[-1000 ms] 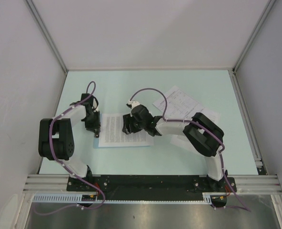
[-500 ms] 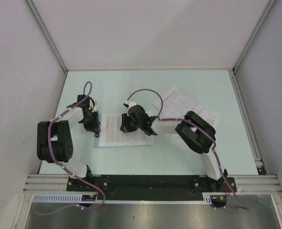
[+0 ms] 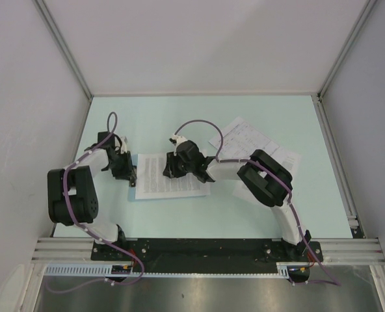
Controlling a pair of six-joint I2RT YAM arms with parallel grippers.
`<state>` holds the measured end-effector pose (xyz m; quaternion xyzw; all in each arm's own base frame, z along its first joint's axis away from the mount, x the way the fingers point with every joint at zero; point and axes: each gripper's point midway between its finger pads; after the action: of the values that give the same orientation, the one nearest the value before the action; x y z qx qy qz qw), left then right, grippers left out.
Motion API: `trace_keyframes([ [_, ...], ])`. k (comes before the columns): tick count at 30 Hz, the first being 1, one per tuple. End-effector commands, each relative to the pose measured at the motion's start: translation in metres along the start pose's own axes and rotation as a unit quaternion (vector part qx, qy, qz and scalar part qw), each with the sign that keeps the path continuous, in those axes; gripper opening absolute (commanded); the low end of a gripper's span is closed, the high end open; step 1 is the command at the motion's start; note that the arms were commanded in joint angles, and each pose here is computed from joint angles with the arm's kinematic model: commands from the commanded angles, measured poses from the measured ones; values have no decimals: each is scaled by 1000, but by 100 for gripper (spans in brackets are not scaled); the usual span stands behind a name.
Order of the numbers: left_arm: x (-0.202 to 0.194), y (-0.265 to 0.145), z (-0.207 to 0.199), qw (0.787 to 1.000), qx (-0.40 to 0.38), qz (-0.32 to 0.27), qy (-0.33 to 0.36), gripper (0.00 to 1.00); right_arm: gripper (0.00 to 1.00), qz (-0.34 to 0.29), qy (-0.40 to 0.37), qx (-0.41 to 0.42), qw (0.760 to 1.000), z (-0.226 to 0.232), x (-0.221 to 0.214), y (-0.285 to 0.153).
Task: Put the files into the folder
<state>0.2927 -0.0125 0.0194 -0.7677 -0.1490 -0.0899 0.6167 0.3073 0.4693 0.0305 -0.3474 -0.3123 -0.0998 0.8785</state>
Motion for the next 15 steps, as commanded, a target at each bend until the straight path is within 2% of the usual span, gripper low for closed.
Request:
trace_keyframes([
  [1, 17, -11, -36, 993, -111, -49, -13, 0, 36, 82, 7, -51, 995, -40, -59, 8],
  [3, 20, -16, -35, 991, -117, -62, -20, 0, 36, 87, 8, -50, 995, -42, -60, 8],
  [5, 21, -16, -26, 994, -90, -63, -21, 0, 37, 91, 11, -46, 995, -41, -60, 7],
  [9, 14, -11, -14, 997, -56, -45, -31, 0, 47, 85, 8, -5, 996, -22, -46, 1],
  [12, 12, -9, -9, 998, -30, -39, -30, 0, 50, 76, 11, 20, 997, -8, -33, -5],
  [14, 14, -13, -10, 999, -9, -41, -23, 5, 50, 70, 7, 33, 997, 1, -25, -10],
  [15, 15, -15, -6, 999, 8, -46, -22, 12, 50, 69, 8, 38, 997, 3, -24, -11],
])
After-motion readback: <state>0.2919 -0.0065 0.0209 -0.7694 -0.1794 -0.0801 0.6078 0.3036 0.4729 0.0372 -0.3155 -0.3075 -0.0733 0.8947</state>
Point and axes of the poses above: each gripper's point midway between its finger pads, its own y axis out along the fingers, its own z axis along the line the jaws close on, x = y × z, and after that the axes turned 4 degrees about y, right-handed
